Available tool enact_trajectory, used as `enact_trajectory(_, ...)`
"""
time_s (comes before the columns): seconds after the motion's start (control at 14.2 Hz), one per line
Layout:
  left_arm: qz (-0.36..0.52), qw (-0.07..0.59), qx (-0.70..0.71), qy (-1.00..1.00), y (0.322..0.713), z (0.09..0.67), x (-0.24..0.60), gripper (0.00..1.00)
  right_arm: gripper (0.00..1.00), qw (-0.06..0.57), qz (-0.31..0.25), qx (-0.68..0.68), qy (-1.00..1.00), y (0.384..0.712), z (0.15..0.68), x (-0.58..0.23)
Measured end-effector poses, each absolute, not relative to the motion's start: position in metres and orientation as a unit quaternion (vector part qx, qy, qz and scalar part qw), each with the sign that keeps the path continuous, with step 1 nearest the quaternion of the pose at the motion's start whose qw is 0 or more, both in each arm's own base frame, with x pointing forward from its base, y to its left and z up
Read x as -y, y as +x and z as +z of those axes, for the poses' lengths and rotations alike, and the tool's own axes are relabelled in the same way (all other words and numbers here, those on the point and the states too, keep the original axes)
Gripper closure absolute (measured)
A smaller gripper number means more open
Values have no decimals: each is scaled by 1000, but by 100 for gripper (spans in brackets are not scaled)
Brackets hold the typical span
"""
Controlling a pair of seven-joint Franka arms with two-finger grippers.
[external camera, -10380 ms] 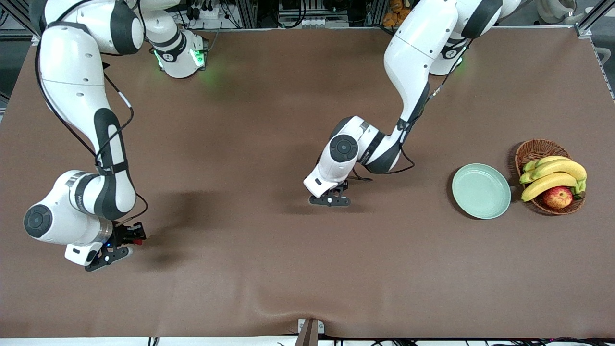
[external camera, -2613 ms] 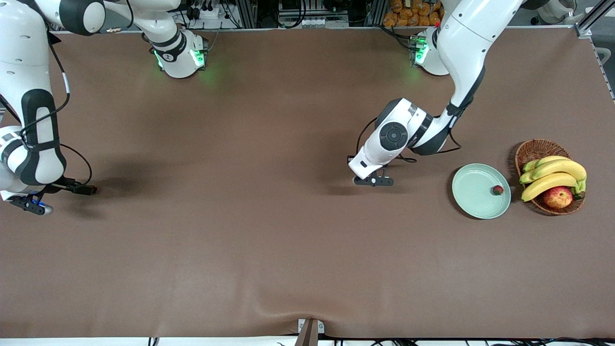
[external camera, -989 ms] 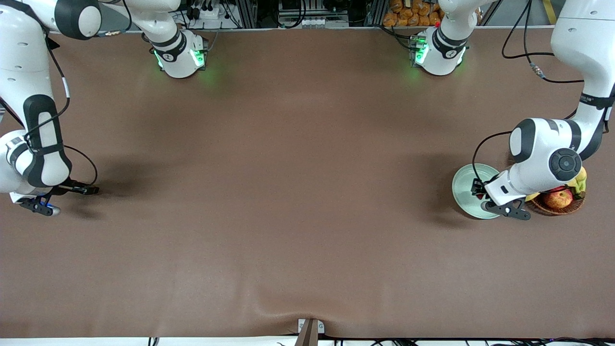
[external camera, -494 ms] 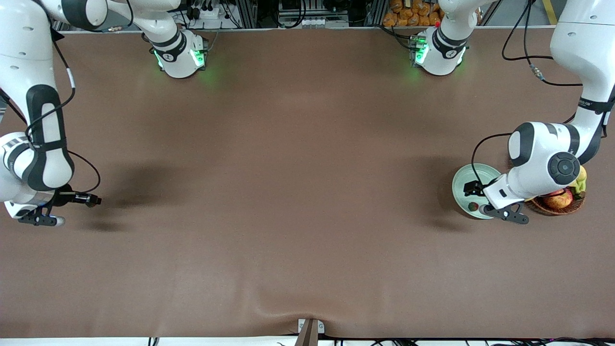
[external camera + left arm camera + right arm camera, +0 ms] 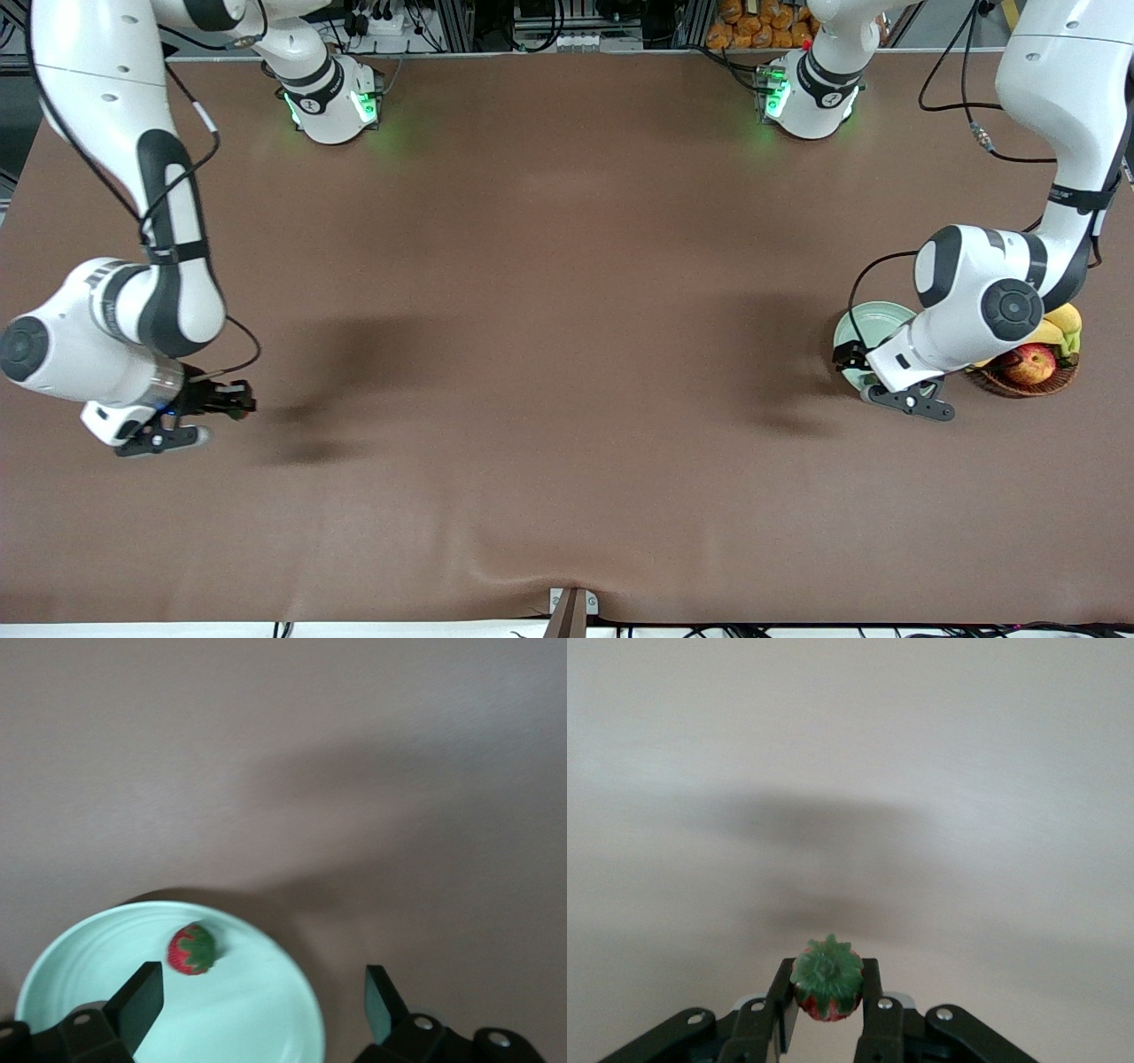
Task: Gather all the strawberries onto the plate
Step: 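Carry the third strawberry mid-table with the right gripper while the left gripper withdraws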
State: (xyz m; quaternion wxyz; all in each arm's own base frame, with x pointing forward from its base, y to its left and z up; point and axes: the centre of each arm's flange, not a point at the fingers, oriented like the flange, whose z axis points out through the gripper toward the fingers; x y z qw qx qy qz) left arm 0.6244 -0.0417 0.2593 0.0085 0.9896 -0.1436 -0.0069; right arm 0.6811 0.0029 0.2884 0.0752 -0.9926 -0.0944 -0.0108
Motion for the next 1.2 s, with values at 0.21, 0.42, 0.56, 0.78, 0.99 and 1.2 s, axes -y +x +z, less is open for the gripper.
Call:
enact_trajectory(0.21, -4, 13, 137, 991, 623, 264, 61, 0, 67, 131, -18, 119, -984, 675, 276, -110)
enact_trajectory(0.42, 3, 17, 130, 991, 625, 271, 77, 0, 67, 133, -48, 127, -982, 662, 261, -215)
enact_trajectory(0.56, 5, 19, 128, 992, 626, 276, 91, 0, 67, 132, -53, 124, -982, 645, 257, -285)
enact_trajectory(0.78, 5, 18, 123, 992, 627, 282, 106, 0, 67, 138, -63, 110, -982, 617, 257, -379)
enact_trajectory(0.99, 4, 18, 124, 992, 627, 283, 108, 0, 67, 142, -90, 88, -982, 593, 240, -452)
enact_trajectory(1.2, 3, 17, 124, 992, 627, 283, 108, 0, 67, 147, -111, 76, -980, 572, 212, -507)
